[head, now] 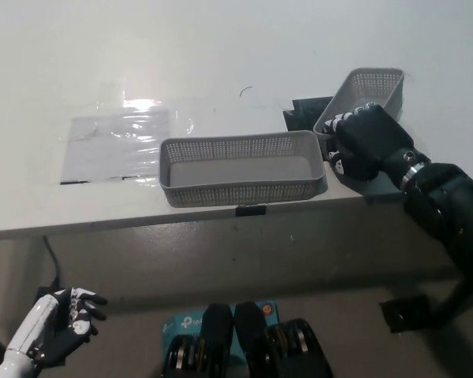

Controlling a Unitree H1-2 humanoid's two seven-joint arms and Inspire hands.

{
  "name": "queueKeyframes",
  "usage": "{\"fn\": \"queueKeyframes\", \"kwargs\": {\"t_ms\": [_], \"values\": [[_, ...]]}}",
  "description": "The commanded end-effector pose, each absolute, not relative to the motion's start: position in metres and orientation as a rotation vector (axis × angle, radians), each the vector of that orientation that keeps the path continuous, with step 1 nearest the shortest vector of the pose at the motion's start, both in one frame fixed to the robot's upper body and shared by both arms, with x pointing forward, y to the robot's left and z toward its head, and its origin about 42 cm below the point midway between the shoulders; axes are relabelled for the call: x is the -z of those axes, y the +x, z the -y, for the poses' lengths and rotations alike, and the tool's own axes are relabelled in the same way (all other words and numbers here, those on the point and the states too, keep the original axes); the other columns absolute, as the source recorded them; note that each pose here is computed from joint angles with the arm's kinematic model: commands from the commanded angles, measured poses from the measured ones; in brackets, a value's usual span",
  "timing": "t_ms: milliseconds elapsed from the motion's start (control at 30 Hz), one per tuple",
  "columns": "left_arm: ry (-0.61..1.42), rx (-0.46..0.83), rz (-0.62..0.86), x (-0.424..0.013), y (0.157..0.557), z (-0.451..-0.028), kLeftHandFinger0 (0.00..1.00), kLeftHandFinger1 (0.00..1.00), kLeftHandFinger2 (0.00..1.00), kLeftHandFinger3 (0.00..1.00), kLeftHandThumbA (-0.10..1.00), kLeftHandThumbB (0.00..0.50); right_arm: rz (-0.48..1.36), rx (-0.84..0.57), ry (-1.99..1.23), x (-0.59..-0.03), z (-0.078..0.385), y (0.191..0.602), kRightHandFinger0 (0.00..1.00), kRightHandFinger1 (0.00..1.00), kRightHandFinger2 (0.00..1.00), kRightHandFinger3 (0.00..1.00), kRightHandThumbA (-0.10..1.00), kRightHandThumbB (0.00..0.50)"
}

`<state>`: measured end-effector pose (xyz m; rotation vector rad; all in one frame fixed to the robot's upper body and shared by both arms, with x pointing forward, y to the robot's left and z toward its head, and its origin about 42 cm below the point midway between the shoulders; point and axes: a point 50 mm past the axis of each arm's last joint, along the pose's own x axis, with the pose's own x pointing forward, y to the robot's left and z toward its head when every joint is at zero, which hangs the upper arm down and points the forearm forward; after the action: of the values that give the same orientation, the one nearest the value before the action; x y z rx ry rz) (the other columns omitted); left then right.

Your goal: The robot uses its right hand to pick up the grey box kept on the middle on the desk and place it on top of another box next to it in a right angle

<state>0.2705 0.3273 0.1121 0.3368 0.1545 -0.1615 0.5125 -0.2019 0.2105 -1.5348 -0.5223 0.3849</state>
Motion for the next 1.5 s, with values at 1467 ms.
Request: {"fn": "queueKeyframes", "kwargs": {"t_ms": [1467], "values": [[0.496, 0.192, -0.113, -0.118, 0.275, -0.336, 0.38, 0.37, 0.43, 0.53, 0.09, 0.274, 1.128, -0.303, -0.885, -0.328, 0.109, 0.441, 0.00, 0.02, 0.39, 0.38, -0.10, 0.226]]}}
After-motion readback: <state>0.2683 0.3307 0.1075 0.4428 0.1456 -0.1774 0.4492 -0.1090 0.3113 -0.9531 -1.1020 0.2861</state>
